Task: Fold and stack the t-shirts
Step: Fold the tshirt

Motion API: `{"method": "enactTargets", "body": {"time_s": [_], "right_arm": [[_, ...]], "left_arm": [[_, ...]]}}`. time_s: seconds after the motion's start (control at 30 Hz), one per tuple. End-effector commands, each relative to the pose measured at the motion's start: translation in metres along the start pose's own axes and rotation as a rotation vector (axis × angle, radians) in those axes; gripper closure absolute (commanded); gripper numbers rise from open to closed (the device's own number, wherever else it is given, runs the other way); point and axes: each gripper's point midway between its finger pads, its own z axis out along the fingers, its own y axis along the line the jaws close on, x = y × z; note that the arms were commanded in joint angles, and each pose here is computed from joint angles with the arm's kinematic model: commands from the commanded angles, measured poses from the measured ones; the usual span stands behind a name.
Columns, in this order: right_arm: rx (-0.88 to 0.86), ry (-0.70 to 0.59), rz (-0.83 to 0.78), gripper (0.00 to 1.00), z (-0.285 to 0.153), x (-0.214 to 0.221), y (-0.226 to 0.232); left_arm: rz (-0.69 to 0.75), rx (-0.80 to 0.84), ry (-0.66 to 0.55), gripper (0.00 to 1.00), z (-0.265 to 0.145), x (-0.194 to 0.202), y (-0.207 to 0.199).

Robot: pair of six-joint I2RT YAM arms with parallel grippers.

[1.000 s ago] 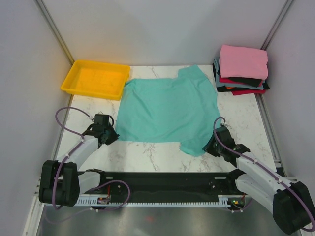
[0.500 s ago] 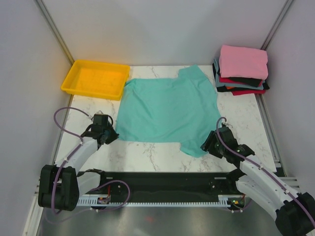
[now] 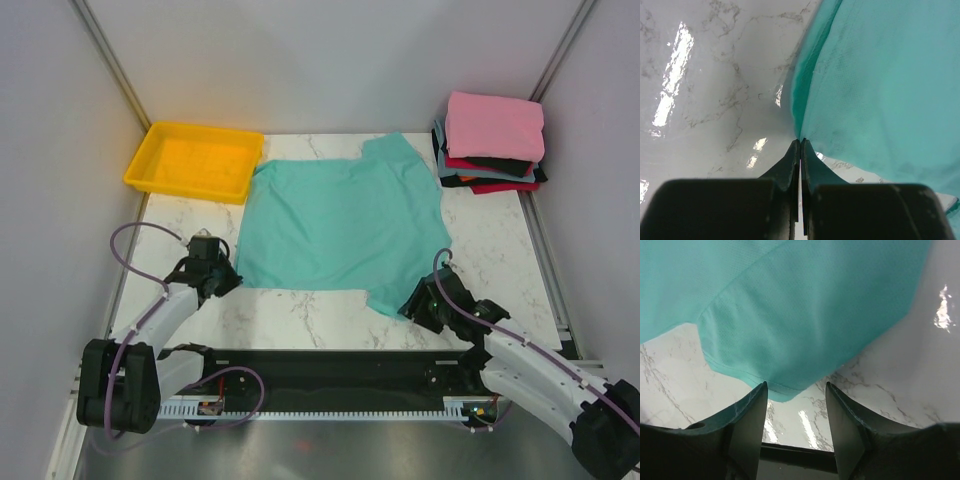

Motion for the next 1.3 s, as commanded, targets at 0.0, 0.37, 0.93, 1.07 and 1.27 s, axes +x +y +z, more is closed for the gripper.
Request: {"method": "enactTargets", "body": {"time_s": [0.0,0.37,0.93,1.07,1.27], "right_arm": [[0.045,0.005,-0.001,0.42,0.011,0.002,0.0],[0.075,-0.063,-0.045,0.99,0.004,-0.012,0.003],[0.067,-0.347,-0.234,1.0,-0.075,-0.162,0.11],[0.062,-0.339,-0.27,1.0,-0.062,-0.193,0.126],[0.086,-0.298,-0.31,1.0,-0.027,-0.217,0.132]], "left_arm": [[0.027,0.044,-0.033,0.98,0.0,-0.005,-0.007],[0.031,0.08,-0.043,0.98,-0.011,-0.006,-0.013],[0.04,0.127,-0.114,0.98,-0.056,-0.08,-0.068],[0.04,0.098,-0.092,0.98,-0.04,-0.099,-0.082],[0.038,0.058,-0.103,0.98,-0.022,-0.128,-0.094]]}}
